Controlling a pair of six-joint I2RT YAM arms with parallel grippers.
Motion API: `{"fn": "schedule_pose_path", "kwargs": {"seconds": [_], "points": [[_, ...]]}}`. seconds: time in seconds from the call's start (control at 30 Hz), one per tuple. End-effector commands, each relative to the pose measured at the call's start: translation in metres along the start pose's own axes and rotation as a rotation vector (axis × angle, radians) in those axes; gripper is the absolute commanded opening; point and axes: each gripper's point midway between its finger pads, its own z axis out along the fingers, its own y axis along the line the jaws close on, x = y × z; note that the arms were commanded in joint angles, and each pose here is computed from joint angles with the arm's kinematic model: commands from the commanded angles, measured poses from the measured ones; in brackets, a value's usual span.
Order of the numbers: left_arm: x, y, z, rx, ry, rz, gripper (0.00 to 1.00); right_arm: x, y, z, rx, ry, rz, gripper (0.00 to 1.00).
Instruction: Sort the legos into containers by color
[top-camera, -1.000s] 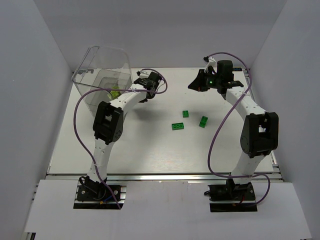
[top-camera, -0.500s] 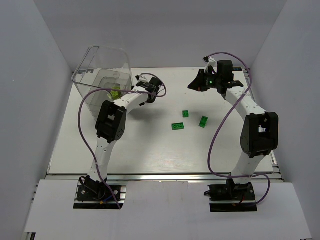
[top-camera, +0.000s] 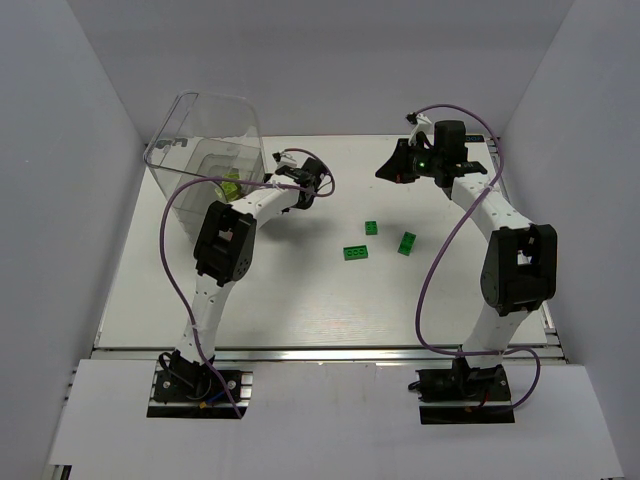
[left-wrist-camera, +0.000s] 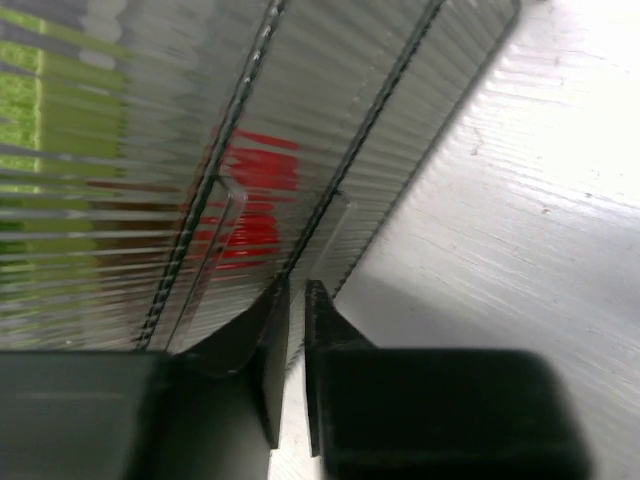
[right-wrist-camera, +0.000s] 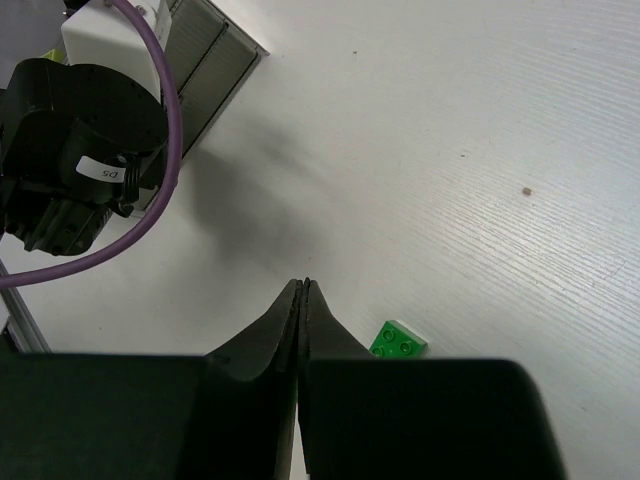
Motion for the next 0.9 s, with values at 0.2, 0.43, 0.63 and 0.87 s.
{"fn": "schedule_pose_path", "kwargs": {"seconds": [0.2, 0.43, 0.63, 0.87], "points": [[0.008, -0.008, 0.002, 0.021, 0.021, 0.011, 0.04, -0.014, 0.004, -0.004, -0.018, -0.027, -0.035, 0.0], [0.01, -0.009, 0.002, 0.025, 0.026, 0.017, 0.0, -0.014, 0.001, -0.004, -0.016, -0.029, -0.034, 0.0], [0.004, -0.015, -0.006, 0.067, 0.019, 0.006, 0.0, -0.016, 0.0, -0.004, -0.016, -0.031, -0.03, 0.0], [-0.006, -0.028, -0.032, 0.12, -0.025, 0.006, 0.0, -0.012, 0.0, -0.002, -0.022, -0.022, -0.028, 0.0]]}}
